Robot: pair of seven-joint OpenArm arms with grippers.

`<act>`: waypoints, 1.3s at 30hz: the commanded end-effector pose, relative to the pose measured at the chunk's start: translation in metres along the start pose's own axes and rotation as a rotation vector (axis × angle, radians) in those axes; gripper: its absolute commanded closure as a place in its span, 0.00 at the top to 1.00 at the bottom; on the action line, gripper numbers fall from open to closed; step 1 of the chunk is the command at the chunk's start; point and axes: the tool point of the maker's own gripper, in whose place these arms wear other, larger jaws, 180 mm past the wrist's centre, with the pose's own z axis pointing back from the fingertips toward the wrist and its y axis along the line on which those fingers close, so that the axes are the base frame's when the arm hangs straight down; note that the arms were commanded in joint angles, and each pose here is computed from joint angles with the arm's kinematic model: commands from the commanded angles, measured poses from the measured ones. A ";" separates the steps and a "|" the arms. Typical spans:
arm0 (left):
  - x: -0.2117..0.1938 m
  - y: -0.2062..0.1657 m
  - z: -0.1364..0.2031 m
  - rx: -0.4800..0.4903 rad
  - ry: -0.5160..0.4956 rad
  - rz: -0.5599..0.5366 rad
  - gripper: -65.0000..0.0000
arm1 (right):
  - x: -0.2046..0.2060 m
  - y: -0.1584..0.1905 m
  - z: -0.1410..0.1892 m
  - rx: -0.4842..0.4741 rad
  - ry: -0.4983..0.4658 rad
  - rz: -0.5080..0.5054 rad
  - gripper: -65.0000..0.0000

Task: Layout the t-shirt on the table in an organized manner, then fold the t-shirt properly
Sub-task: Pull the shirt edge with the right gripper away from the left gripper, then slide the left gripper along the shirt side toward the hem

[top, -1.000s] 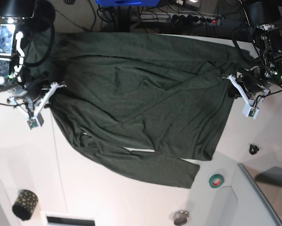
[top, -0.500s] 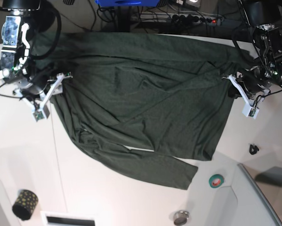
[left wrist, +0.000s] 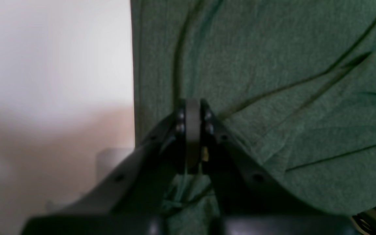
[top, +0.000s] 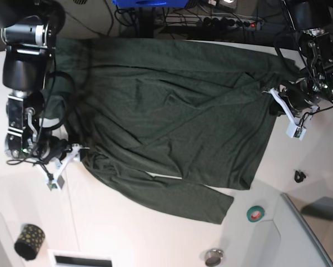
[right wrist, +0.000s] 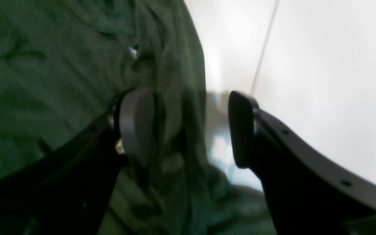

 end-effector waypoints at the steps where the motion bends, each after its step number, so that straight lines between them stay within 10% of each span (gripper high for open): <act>1: 0.012 0.009 0.007 0.018 -0.035 -0.017 0.00 | 0.022 -0.004 0.003 -0.001 -0.055 0.002 0.53; 10: 0.011 0.015 0.009 0.029 -0.029 -0.024 0.00 | 0.016 -0.017 -0.008 -0.001 -0.048 -0.034 0.45; 16: 0.016 0.016 0.009 0.031 -0.039 -0.025 0.00 | 0.017 -0.018 -0.007 -0.005 -0.048 -0.031 0.00; 36: 0.079 0.023 -0.016 -0.007 -0.074 -0.064 0.00 | 0.047 -0.020 0.031 -0.063 -0.198 0.046 0.01; 39: 0.102 0.021 -0.022 -0.022 -0.091 -0.077 0.20 | 0.049 -0.020 0.033 -0.064 -0.205 0.049 0.01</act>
